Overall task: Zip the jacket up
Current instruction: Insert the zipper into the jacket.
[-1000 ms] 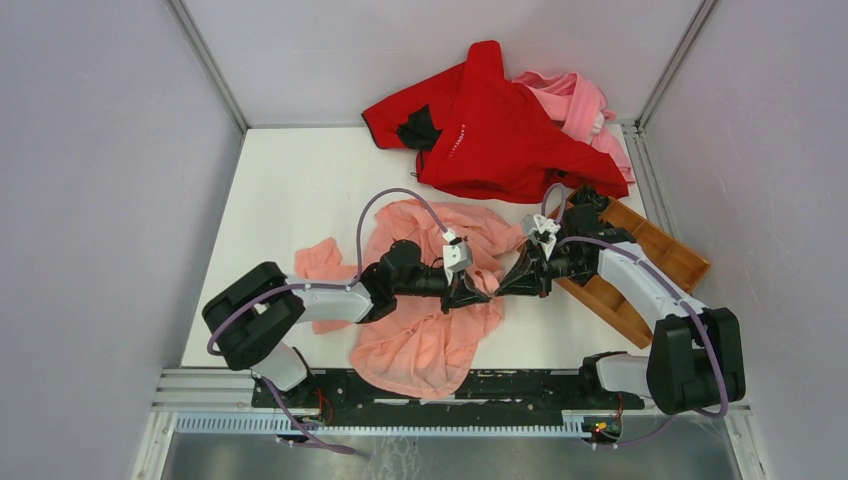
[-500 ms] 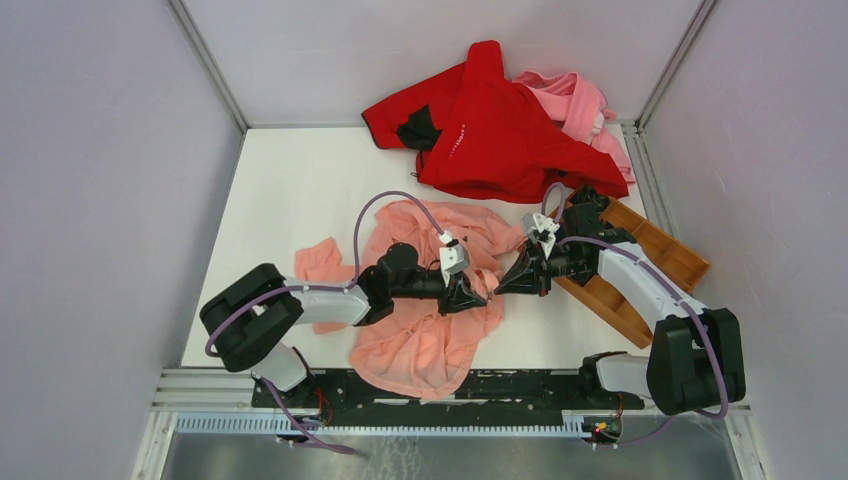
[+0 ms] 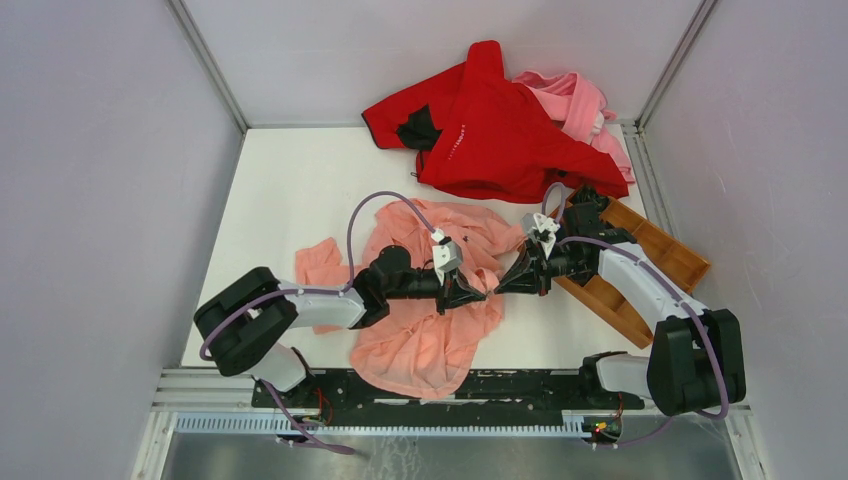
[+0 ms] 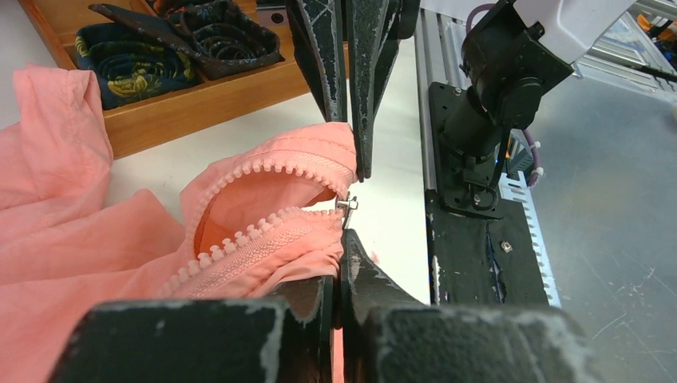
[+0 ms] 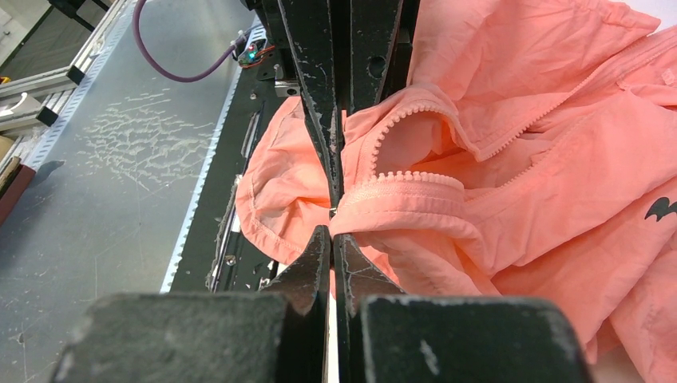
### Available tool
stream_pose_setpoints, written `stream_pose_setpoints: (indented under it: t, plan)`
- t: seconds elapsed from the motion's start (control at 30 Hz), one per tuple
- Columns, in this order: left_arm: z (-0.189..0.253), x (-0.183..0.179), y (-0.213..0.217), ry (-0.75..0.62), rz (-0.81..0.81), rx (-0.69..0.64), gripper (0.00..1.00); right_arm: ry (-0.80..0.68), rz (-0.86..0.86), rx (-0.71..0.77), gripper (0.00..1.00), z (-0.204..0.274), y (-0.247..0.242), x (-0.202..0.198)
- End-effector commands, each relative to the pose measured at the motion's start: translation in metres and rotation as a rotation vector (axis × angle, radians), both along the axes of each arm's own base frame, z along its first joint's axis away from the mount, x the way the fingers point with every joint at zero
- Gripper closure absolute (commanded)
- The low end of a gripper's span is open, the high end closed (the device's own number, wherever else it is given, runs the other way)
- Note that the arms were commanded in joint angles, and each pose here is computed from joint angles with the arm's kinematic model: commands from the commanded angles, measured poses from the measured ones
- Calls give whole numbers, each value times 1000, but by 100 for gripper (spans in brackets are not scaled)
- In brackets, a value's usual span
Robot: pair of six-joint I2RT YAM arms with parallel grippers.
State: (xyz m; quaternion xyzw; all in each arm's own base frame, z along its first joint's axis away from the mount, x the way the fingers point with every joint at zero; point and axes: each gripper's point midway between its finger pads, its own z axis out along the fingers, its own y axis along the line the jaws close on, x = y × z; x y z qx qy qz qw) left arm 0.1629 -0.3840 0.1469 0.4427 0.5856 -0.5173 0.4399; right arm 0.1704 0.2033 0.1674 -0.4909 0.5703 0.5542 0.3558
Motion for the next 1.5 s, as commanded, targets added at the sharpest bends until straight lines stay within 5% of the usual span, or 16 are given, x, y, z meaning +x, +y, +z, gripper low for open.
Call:
stream_pose_setpoints:
  t: [0.0, 0.8, 1.2, 1.47]
  plan:
    - [18, 1, -4, -8, -9, -57, 98, -51, 5, 24, 100, 11, 1, 3]
    - [-8, -8, -15, 111, -104, 63, 98, -68, 31, 22, 100, 9, 1, 4]
    - [-28, -5, -14, 102, -96, 111, 98, -74, -142, -182, 93, -37, -11, 27]
    - [-40, 2, -18, 109, -81, 145, 98, -81, -55, -176, 93, -43, -6, 8]
